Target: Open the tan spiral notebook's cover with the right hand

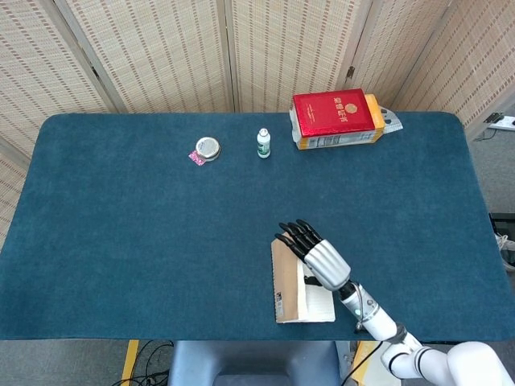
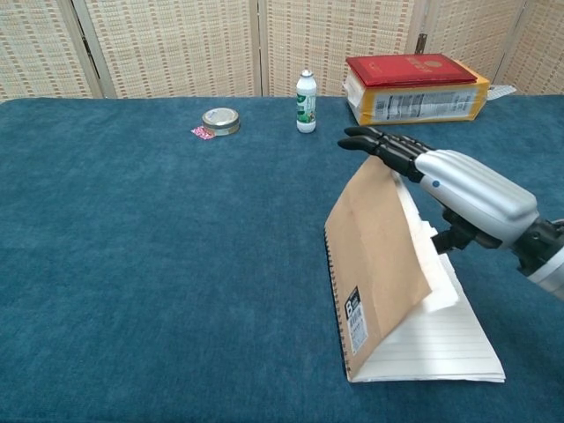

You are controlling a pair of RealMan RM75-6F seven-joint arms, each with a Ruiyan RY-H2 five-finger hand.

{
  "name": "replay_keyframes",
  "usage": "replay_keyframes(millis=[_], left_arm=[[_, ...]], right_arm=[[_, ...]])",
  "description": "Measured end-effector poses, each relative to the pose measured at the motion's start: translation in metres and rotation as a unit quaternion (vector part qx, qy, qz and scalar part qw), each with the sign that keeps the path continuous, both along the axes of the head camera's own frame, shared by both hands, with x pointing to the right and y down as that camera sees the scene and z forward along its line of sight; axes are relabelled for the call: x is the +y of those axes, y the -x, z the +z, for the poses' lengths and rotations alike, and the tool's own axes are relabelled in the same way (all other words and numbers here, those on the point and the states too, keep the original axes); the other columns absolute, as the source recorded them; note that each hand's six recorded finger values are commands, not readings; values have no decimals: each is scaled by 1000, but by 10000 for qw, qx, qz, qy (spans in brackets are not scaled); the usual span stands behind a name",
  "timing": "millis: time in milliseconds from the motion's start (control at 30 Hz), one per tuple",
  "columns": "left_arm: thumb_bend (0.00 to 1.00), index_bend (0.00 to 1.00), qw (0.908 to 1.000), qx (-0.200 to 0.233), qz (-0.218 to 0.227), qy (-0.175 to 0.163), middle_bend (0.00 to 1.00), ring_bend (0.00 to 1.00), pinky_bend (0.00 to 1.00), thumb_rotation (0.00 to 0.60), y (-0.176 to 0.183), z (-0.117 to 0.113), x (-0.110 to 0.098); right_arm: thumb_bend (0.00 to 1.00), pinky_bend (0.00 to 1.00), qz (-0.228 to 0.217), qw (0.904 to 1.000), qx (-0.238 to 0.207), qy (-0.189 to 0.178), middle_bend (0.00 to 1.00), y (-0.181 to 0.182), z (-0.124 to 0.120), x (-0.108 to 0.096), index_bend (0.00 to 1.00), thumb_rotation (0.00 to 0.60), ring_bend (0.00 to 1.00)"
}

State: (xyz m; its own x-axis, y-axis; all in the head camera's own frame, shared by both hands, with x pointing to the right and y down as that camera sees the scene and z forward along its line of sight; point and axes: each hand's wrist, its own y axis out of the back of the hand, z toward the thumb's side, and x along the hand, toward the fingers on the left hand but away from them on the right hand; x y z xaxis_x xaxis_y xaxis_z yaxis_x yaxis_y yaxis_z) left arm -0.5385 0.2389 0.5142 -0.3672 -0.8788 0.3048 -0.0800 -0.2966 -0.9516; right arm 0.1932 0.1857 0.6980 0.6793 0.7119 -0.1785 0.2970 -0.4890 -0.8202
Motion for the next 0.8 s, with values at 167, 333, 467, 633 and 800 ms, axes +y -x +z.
replay_keyframes(millis=[167,333,467,633,800], left_arm=[[244,213,9999,103,-38,34,98,44,175,600,2,1,0],[244,213,9998,141,-134,21,98,44,175,600,8,0,-2],[244,213,9996,186,-232,27,98,43,175,600,15,0,-2],[244,213,9993,212,-304,13,98,43,175,600,20,-2,-3],[244,213,9992,250,-312,-10,98,43,175,600,21,-4,-2]], right_arm=[[324,0,-165,9998,58,-4,0,22,1,-10,0,600,0],[319,0,-310,9991,166,254,0,51,11,-19,0,600,0],[319,0,-437,9980,171,416,0,77,18,-21,0,600,0],[319,0,-524,9961,223,667,0,96,32,-15,0,600,0],[318,0,-621,9935,391,875,0,105,49,-7,0,600,0]])
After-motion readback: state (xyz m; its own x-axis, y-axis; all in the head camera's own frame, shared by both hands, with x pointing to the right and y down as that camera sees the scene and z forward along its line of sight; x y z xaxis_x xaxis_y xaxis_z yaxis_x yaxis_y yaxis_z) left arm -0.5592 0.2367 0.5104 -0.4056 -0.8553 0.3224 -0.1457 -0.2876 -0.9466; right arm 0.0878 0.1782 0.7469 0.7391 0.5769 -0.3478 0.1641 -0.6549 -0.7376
